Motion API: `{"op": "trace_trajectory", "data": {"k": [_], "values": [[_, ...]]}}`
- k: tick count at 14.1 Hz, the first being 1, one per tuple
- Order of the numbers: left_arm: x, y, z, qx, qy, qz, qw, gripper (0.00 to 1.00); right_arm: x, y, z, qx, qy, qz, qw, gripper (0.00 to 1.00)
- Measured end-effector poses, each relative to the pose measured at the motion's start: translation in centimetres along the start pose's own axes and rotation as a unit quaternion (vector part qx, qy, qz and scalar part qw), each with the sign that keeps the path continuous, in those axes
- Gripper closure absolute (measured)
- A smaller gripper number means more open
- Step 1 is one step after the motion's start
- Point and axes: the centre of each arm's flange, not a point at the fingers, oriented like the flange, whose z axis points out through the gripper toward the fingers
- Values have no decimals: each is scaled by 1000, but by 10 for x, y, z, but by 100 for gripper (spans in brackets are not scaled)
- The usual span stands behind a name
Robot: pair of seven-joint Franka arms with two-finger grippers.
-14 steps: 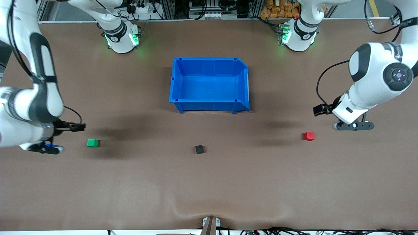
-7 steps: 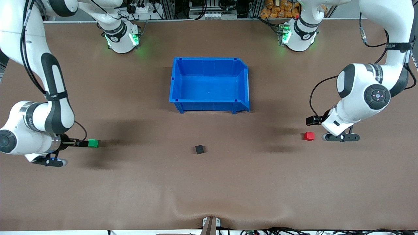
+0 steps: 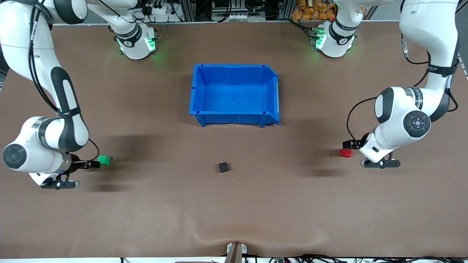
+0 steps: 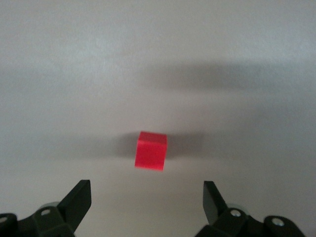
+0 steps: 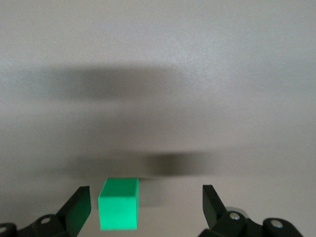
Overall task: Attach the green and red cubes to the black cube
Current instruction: 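Lower both grippers and close them on the green and red cubes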
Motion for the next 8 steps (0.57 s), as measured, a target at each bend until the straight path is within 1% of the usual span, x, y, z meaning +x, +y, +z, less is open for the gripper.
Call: {"op": "trace_trajectory", "data": {"k": [3,8], "values": [[3,2,28,-2,-2,1,1000,0,-8,-4,17,1,-8,-3,1000,0],[3,0,54,-3,-10,-1,1000,0,-10,-4,21,1,-12,-4,1000,0]]}}
